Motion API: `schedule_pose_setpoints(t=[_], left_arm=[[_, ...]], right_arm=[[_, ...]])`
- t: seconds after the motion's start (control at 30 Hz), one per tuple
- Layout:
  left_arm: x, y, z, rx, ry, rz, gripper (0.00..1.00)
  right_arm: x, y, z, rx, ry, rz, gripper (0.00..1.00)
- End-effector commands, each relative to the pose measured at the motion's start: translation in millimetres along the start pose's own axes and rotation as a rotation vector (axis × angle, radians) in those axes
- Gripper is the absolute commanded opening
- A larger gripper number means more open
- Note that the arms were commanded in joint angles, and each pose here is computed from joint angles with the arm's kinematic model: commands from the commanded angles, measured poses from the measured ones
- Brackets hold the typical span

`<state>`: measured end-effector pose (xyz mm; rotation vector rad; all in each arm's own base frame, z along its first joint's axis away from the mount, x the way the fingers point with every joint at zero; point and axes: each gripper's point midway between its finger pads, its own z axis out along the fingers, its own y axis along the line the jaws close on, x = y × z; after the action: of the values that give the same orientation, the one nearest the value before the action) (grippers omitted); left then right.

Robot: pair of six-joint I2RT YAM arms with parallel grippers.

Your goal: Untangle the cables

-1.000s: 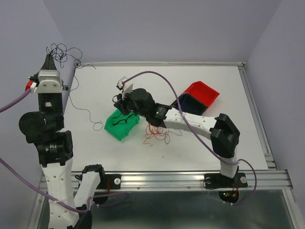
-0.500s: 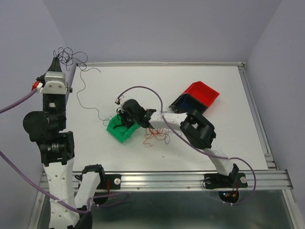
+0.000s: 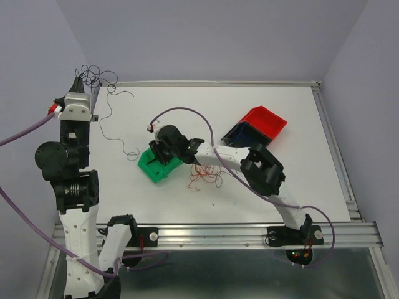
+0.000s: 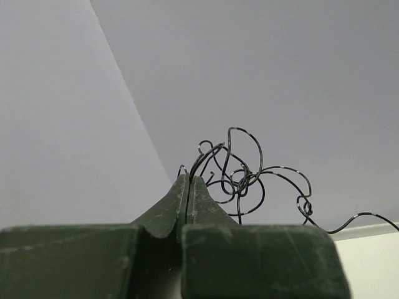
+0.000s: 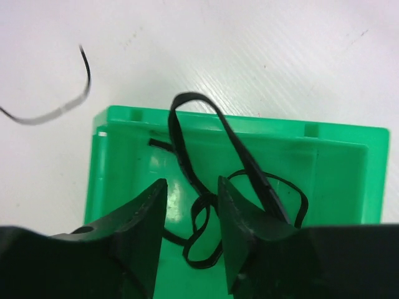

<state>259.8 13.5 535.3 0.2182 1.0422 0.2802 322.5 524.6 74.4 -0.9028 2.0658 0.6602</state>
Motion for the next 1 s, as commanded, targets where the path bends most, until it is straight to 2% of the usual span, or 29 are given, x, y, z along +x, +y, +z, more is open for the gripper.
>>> schedule_pose_setpoints(t=[0.0,0.03,0.23,0.3,0.4,0.6,0.77,0.87,0.9,0.97], left_arm=[[-7,3,3,-0.01,-0.043,0.017,0.0],[-5,2,3,-0.009,-0.04,0.015,0.0],[-4,-11,4,0.063,-0.031,-0.017,0.0],[-7,-16,3,0.086,-0.034,-0.031,0.0],[-12,-16,2,0.094,-0.043,-0.048,0.0],[-17,-17,1,0.099,-0.048,-0.058,0.0],[-14,-24,3,0.129,-0.042,-0.091,0.0],[-11,-28,8,0.146,-0.036,-0.12,0.0],[-8,-30,10,0.156,-0.031,-0.136,0.0],[-6,-33,13,0.167,-0.029,-0.152,0.0]], right_arm=[[-83,16,-54,-0.002,-0.19,-0.027,0.47],[-86,16,-58,0.005,-0.196,-0.027,0.51],[-99,9,-90,0.044,-0.237,-0.027,0.54],[-105,3,-98,0.083,-0.259,-0.028,0.59],[-110,-1,-100,0.101,-0.274,-0.047,0.68],[-106,-6,-77,0.122,-0.247,-0.095,0.68],[-75,-27,-51,0.158,-0.174,-0.091,0.54],[-59,-29,-40,0.155,-0.141,-0.093,0.38],[-56,-29,-38,0.156,-0.133,-0.09,0.2],[-50,-31,-35,0.16,-0.122,-0.088,0.03]])
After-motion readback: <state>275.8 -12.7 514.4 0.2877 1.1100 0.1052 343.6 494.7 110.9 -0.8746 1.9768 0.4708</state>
